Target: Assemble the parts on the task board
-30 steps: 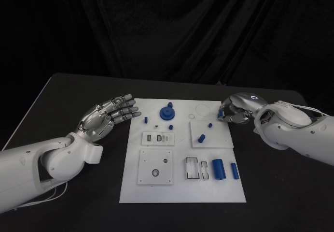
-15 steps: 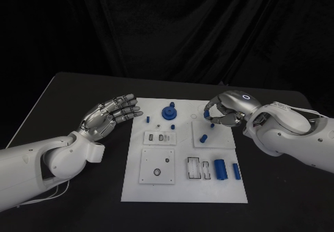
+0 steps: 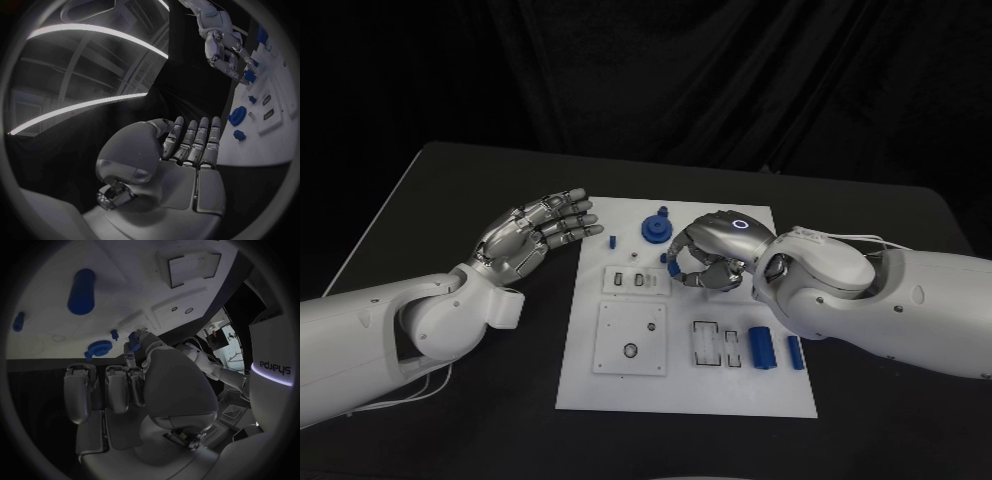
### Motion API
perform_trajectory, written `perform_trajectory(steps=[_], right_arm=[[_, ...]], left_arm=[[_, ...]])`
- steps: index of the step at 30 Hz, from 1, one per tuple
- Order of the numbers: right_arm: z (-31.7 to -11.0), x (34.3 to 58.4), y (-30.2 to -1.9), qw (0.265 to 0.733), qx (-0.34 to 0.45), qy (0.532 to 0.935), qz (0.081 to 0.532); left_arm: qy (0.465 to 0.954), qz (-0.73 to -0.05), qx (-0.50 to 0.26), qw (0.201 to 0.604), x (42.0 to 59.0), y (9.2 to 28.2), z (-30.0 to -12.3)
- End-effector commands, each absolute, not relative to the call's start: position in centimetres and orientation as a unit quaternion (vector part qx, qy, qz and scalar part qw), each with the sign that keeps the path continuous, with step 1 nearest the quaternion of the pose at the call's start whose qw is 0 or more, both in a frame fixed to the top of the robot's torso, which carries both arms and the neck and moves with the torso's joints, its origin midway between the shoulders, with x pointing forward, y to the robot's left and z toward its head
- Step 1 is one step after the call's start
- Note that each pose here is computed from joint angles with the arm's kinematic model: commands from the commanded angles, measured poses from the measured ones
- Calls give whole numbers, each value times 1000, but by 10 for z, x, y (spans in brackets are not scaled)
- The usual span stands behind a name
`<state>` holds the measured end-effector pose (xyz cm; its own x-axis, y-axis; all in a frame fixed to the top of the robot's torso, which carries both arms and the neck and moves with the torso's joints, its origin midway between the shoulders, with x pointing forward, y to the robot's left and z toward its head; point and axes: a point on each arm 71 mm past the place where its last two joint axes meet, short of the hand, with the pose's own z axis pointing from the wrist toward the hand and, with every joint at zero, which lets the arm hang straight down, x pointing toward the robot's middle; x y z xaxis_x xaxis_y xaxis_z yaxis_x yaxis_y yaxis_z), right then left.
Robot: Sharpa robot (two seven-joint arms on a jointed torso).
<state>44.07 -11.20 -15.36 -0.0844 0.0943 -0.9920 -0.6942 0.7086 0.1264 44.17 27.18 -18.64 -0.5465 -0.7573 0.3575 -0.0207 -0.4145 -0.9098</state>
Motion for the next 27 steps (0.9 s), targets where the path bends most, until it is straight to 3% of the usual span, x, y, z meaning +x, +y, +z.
perform_trajectory(steps=[1, 14, 27], right_arm=[[-162, 443, -107, 631, -246, 682, 276], [-177, 446, -94, 625, -252, 691, 261], [-178, 447, -91, 627, -252, 688, 263]], left_arm=[[471, -745, -402, 249, 441, 270, -185], [474, -745, -401, 245, 442, 268, -186], [476, -744, -402, 243, 442, 268, -186]])
